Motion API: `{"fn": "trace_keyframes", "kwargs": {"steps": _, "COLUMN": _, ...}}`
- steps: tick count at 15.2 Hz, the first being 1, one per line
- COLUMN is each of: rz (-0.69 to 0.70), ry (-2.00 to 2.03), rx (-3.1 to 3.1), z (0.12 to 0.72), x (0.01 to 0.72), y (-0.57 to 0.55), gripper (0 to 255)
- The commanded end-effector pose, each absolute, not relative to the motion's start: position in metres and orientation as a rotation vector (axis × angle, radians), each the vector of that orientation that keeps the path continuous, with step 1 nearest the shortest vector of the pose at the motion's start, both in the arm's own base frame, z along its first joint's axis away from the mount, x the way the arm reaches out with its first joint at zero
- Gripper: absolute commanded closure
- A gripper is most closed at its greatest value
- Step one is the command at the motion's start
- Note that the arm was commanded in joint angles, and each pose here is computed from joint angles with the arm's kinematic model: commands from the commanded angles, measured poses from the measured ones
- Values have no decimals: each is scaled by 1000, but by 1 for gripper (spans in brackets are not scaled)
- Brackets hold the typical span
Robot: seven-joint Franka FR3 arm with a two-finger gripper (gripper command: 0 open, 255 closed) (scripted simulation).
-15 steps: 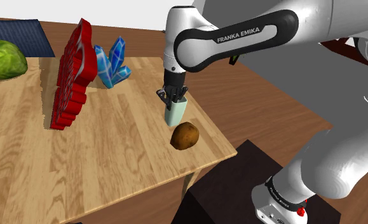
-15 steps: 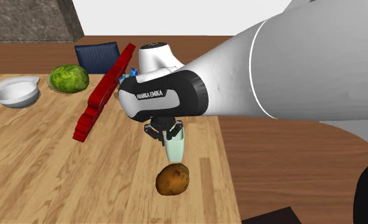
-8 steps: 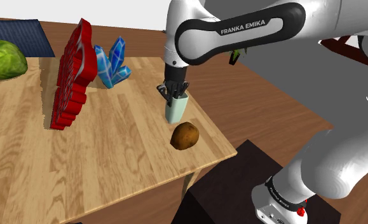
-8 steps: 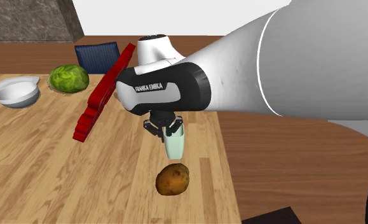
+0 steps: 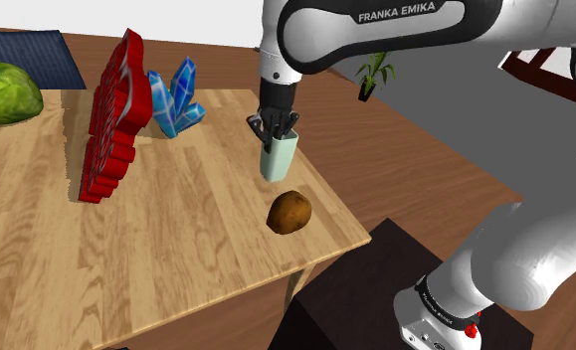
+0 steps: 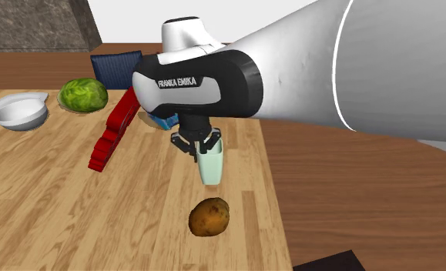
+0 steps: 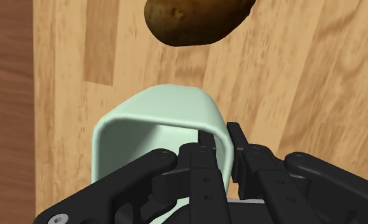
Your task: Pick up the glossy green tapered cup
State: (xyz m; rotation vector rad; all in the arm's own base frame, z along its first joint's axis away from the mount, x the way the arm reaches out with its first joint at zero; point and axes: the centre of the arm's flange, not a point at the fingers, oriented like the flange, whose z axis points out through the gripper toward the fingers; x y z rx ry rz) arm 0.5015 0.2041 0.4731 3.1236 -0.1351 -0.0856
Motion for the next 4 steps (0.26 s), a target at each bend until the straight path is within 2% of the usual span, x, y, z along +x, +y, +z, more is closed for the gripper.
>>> {"fn": "trace_keyframes", "kwargs": {"steps": 1, "rz": -86, "ry": -135, "rx": 3124, "z": 483, "x": 501, "y": 203, "gripper": 255}}
{"fn": "trace_keyframes", "kwargs": {"steps": 4, "rz": -86, "ry": -135, "rx": 3124, "z": 489, "x": 501, "y": 203, "gripper": 255}}
